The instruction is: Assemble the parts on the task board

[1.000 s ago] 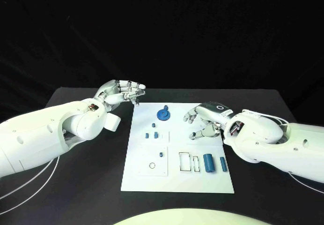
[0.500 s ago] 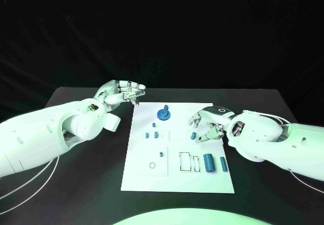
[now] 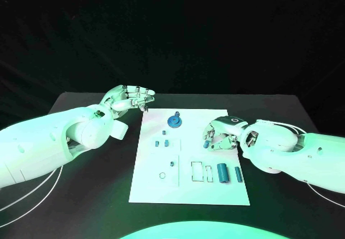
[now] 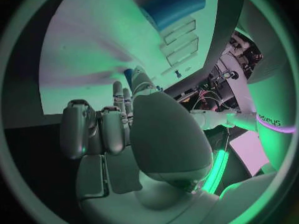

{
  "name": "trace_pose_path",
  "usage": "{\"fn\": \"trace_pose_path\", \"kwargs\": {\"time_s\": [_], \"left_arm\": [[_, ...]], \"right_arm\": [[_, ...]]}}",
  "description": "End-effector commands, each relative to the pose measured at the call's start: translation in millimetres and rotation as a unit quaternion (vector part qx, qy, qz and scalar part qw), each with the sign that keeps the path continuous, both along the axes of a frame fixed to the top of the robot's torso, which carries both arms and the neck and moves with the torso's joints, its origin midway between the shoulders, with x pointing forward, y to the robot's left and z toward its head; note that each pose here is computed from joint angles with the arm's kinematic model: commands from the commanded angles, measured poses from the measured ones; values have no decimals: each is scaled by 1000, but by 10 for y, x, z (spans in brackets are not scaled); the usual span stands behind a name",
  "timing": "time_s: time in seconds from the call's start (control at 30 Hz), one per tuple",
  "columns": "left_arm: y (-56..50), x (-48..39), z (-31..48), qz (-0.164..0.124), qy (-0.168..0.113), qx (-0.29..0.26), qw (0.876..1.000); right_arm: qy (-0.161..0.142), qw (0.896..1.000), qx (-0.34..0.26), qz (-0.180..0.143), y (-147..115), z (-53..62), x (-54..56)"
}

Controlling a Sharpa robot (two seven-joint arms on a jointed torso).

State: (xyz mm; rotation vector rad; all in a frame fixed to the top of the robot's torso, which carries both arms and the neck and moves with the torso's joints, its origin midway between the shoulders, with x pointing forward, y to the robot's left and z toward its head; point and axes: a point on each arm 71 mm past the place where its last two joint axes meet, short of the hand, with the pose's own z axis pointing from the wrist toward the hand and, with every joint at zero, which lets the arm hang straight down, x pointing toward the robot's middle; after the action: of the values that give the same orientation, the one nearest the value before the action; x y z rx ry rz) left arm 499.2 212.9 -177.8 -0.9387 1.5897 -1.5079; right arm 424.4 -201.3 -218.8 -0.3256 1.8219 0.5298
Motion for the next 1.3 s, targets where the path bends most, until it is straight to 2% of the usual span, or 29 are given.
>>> {"fn": "trace_pose_path", "kwargs": {"time_s": [0.03,0.6,1.03,1.3], "left_arm": [[-23,-8,11,-9,-1,-3,1000],[-13,-9,9,-9,0,-3,1000],[-8,-8,5,-9,2,-1,1000],[-7,-5,3,-8,3,-1,1000]], "right_arm": [[2,1000,9,8,33,-9,-17],[1,1000,19,6,72,-31,-20],[-8,999,40,-6,59,-7,-10],[-9,998,62,-9,62,44,-49]]}}
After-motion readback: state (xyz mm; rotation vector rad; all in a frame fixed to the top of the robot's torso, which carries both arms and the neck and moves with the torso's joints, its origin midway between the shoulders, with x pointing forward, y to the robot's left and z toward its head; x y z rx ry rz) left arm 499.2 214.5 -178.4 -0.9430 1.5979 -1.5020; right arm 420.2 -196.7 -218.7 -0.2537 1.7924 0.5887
